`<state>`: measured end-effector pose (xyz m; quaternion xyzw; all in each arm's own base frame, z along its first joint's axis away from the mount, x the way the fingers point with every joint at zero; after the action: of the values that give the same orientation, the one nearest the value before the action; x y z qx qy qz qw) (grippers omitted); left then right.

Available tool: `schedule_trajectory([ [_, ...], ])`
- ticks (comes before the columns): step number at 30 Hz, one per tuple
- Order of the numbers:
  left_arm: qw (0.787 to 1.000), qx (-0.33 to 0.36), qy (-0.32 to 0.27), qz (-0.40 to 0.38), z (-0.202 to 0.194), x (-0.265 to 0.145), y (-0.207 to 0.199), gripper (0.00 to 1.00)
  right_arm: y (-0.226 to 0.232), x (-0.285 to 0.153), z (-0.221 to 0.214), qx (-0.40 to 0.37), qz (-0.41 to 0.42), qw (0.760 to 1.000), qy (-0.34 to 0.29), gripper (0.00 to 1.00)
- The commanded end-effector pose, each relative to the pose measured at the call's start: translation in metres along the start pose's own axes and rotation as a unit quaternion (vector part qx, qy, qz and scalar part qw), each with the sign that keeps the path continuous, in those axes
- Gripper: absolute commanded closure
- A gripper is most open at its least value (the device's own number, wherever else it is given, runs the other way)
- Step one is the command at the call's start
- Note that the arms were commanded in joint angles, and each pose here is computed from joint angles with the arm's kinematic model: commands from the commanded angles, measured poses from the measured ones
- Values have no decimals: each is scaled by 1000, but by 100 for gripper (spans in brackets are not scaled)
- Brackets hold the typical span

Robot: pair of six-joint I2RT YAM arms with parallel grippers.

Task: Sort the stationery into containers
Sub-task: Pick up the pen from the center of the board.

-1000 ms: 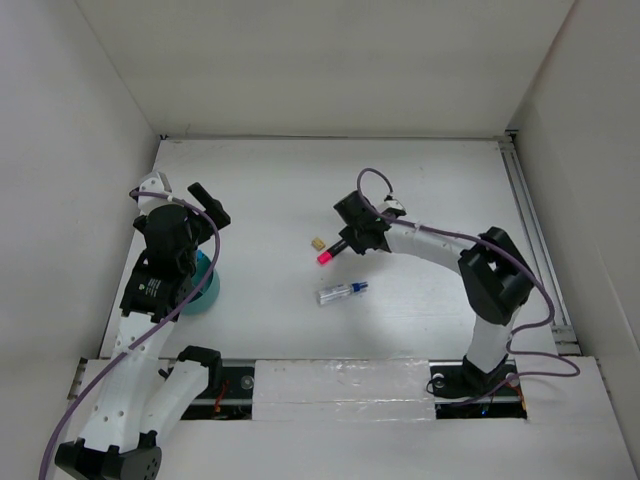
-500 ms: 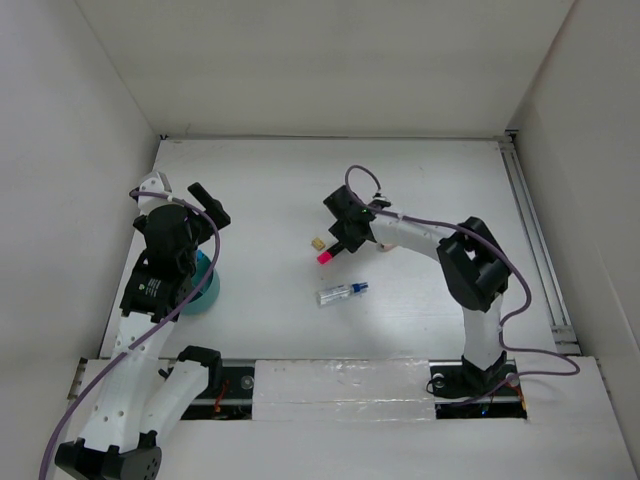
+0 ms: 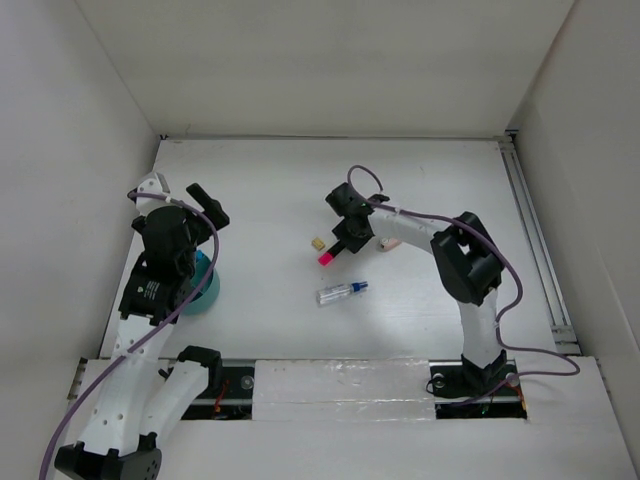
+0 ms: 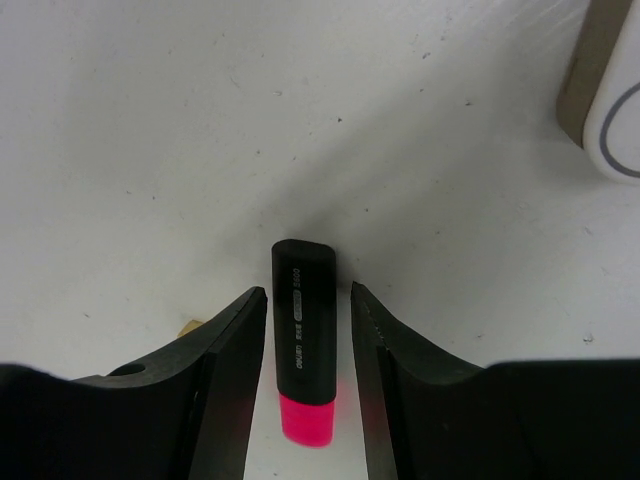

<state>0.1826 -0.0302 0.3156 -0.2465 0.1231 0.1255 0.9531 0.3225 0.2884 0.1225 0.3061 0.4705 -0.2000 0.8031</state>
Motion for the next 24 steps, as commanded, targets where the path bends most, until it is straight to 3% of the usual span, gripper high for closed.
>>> schedule_trajectory([
  [1, 1000, 2, -15, -6, 3, -2, -1, 0, 7, 1, 5, 1, -5, 1000, 14, 55],
  [9, 1000, 0, -21, -4, 5, -4, 0, 0, 0, 18, 4, -17, -27, 999, 35, 56],
  [16, 1000, 0, -24, -1, 5, -3, 1, 0, -12, 21, 8, -34, -41, 998, 41, 66],
  [24, 999, -4, -31, -6, 8, -8, 1, 0, -25, 26, 9, -89, -90, 991, 32, 68],
])
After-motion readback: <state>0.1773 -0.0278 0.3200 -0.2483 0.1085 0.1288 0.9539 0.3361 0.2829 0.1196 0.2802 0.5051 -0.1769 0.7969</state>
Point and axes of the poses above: each gripper's point midway between its finger pads, its own x axis out along the fingers, its own y axis along the line the jaws close on, z = x × y, the point moved 10 cm from there along -x, back along the fingers, and after that the axes turned 4 degrees about -x, right-handed, at the moved point
